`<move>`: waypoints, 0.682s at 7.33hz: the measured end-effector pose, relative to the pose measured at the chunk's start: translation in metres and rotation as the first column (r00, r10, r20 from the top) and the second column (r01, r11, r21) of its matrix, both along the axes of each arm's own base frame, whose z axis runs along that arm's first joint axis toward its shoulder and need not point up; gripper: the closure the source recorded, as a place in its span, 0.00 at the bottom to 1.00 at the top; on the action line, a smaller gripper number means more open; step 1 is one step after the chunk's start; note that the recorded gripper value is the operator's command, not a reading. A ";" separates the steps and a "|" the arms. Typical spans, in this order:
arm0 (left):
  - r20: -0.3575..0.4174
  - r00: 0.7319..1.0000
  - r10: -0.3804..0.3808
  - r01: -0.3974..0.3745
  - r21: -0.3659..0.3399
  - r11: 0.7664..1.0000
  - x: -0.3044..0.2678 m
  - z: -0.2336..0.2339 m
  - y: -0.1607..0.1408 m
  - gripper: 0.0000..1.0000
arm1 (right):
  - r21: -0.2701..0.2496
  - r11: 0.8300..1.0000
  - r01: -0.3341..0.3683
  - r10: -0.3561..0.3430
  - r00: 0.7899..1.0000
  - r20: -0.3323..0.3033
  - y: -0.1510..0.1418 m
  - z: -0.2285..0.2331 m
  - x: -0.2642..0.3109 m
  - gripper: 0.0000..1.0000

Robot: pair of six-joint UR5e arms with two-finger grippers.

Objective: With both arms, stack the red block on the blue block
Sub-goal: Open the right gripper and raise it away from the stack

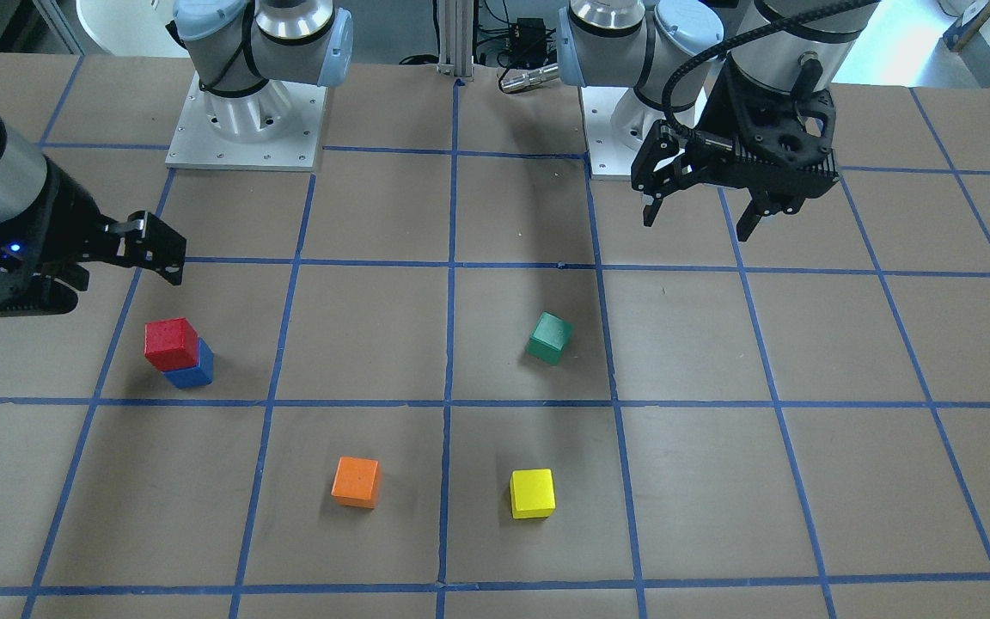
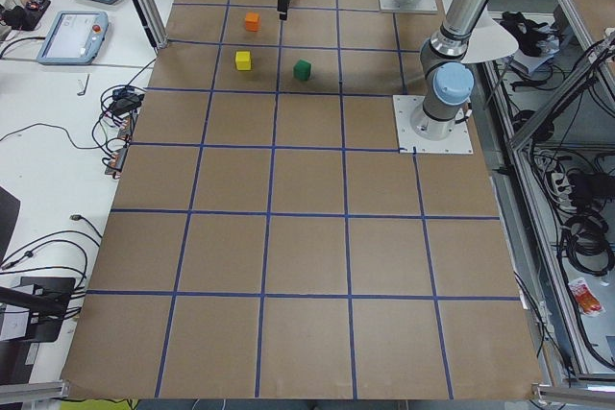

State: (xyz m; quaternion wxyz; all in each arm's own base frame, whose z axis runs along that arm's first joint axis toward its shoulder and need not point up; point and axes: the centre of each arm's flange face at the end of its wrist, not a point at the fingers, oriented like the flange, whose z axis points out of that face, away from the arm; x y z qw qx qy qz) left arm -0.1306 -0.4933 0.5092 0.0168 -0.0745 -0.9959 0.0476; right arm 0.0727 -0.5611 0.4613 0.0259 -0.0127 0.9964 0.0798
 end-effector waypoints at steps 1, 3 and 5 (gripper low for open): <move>0.000 1.000 0.000 0.000 0.000 1.000 0.000 0.000 0.000 0.00 | 0.013 0.999 0.041 -0.041 0.999 -0.012 0.006 0.010 0.023 0.00; 0.000 1.000 0.000 0.000 -0.001 1.000 0.000 0.000 0.000 0.00 | 0.012 0.996 0.088 -0.087 0.996 -0.026 0.018 0.022 0.049 0.00; 0.001 1.000 0.000 0.000 -0.006 1.000 0.000 0.000 -0.001 0.00 | 0.006 0.996 0.093 -0.093 0.995 -0.028 0.028 0.028 0.056 0.00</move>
